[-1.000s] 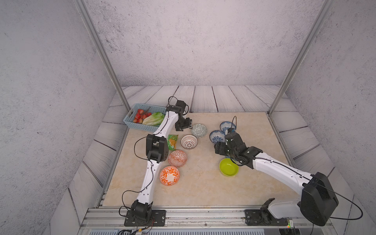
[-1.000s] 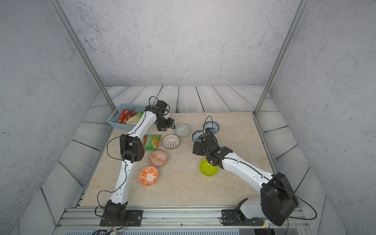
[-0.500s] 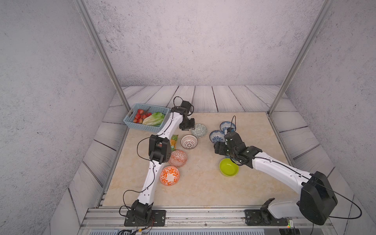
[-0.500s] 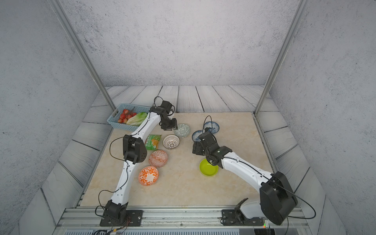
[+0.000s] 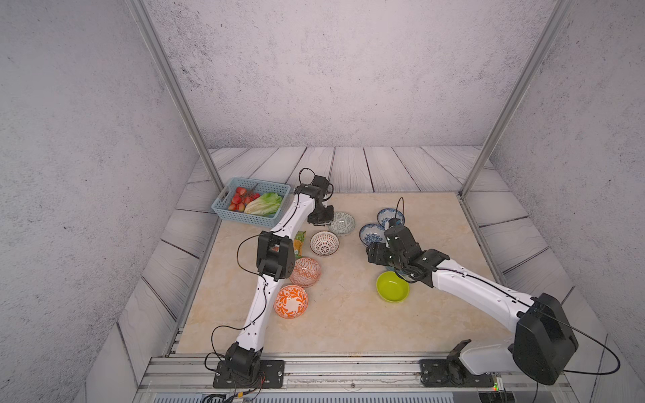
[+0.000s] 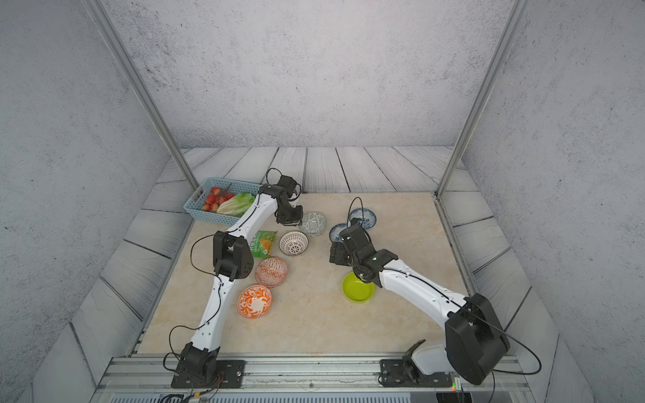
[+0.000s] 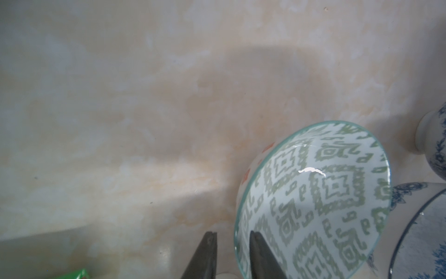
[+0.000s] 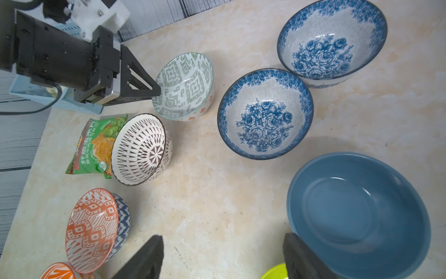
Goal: Stack the bowls
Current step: Pick up the bowl from the center of the board.
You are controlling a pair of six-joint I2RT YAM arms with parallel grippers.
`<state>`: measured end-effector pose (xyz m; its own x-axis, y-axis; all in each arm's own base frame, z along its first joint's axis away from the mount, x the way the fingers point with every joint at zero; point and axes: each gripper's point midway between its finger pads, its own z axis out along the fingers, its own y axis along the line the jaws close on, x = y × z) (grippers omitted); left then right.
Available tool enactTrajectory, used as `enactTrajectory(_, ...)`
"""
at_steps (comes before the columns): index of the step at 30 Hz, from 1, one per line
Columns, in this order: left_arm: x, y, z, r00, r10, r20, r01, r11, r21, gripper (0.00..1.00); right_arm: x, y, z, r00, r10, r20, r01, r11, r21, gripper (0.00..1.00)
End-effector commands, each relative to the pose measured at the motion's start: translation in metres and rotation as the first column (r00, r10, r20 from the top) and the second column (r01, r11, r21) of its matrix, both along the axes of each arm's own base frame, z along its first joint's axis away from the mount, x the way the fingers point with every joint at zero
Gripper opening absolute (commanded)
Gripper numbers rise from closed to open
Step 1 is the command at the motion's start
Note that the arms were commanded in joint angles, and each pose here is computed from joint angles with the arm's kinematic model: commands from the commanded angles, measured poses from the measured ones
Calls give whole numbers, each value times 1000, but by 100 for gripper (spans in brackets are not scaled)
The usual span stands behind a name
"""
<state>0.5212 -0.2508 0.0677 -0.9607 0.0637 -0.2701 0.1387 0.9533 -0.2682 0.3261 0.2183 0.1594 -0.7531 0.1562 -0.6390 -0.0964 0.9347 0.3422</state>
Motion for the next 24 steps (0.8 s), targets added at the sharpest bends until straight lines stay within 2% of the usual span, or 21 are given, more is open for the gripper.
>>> enactTrajectory(1,1,1,-12,1000,3,-13,-3,1000,17,27,1,4,4,1000,13,1,-13,1000,-5,79)
enactTrajectory(24,1,-9,-24,1000,-1,-15,2,1000,9,22,0,4,3,1000,15,-3,-15,1000,-7,79)
